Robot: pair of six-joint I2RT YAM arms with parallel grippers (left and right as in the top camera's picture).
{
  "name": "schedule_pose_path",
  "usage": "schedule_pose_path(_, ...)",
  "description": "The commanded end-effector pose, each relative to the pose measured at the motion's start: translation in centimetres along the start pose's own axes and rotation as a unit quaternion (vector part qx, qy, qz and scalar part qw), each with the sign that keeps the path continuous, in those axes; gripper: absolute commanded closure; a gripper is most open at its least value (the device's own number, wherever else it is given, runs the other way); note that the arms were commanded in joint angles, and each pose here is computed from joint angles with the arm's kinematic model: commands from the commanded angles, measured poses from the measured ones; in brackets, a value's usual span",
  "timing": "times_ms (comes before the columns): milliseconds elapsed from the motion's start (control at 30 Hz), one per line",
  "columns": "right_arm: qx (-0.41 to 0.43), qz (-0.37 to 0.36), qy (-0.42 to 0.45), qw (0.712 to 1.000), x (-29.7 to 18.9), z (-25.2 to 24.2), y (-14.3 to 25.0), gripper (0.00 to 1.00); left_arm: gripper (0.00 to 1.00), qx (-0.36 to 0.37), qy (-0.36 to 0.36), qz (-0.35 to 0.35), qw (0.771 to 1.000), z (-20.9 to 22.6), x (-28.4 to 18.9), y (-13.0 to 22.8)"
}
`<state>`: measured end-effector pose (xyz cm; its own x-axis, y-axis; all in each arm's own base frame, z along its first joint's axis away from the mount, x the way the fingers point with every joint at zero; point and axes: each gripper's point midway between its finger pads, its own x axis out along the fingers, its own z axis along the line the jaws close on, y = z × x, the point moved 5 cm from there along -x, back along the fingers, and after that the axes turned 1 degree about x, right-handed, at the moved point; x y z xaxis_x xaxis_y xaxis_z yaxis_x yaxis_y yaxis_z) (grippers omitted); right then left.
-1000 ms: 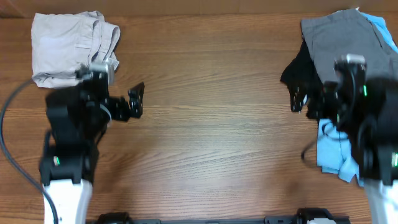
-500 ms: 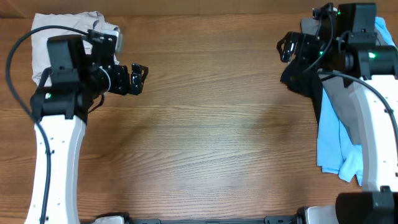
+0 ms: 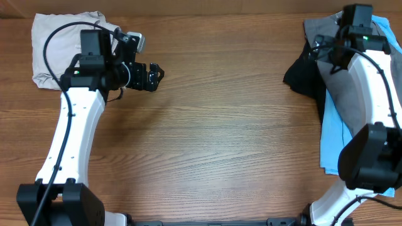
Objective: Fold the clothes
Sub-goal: 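Move the right gripper to the grey shorts on the pile and grasp, then lift the grey shorts with the right gripper and drop them mid-table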
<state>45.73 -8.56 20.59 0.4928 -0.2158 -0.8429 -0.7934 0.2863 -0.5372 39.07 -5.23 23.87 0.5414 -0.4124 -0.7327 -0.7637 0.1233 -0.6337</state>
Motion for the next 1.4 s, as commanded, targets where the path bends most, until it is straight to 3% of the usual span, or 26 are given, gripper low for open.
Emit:
schedule_pose_path(0,0.047,0.028,0.041,0.998,1.7,-3.9,0.3,0.08,0.04,0.024,-0.011,0.001,1.000,-0.1,1.3,-0.7)
schedule_pose_path(167,0.051,0.076,0.042,0.995,3.1,-7.0,2.0,0.12,0.04,0.030,-0.004,0.013,0.999,-0.4,3.4,-0.4)
schedule_pose_path(267,-0.001,0.098,0.043,0.994,3.5,-7.2,3.0,0.16,0.04,0.031,0.001,0.022,0.999,-0.5,4.5,-0.2)
schedule_pose_path(700,-0.021,0.182,0.058,0.981,7.0,-7.4,6.8,0.28,0.06,0.031,-0.002,0.033,0.999,-0.3,6.0,0.2)
schedule_pose_path(933,-0.019,0.188,0.059,0.980,8.3,-7.6,8.2,0.33,0.05,0.032,-0.002,0.031,0.999,-0.3,6.0,0.1)
schedule_pose_path(1267,0.028,0.184,0.069,0.980,10.1,-8.2,10.0,0.62,0.05,0.032,-0.002,0.031,0.999,-0.3,6.0,0.1)
schedule_pose_path(1367,0.032,0.183,0.070,0.980,10.1,-8.4,10.0,0.79,0.06,0.032,-0.002,0.032,0.999,-0.3,6.0,0.2)
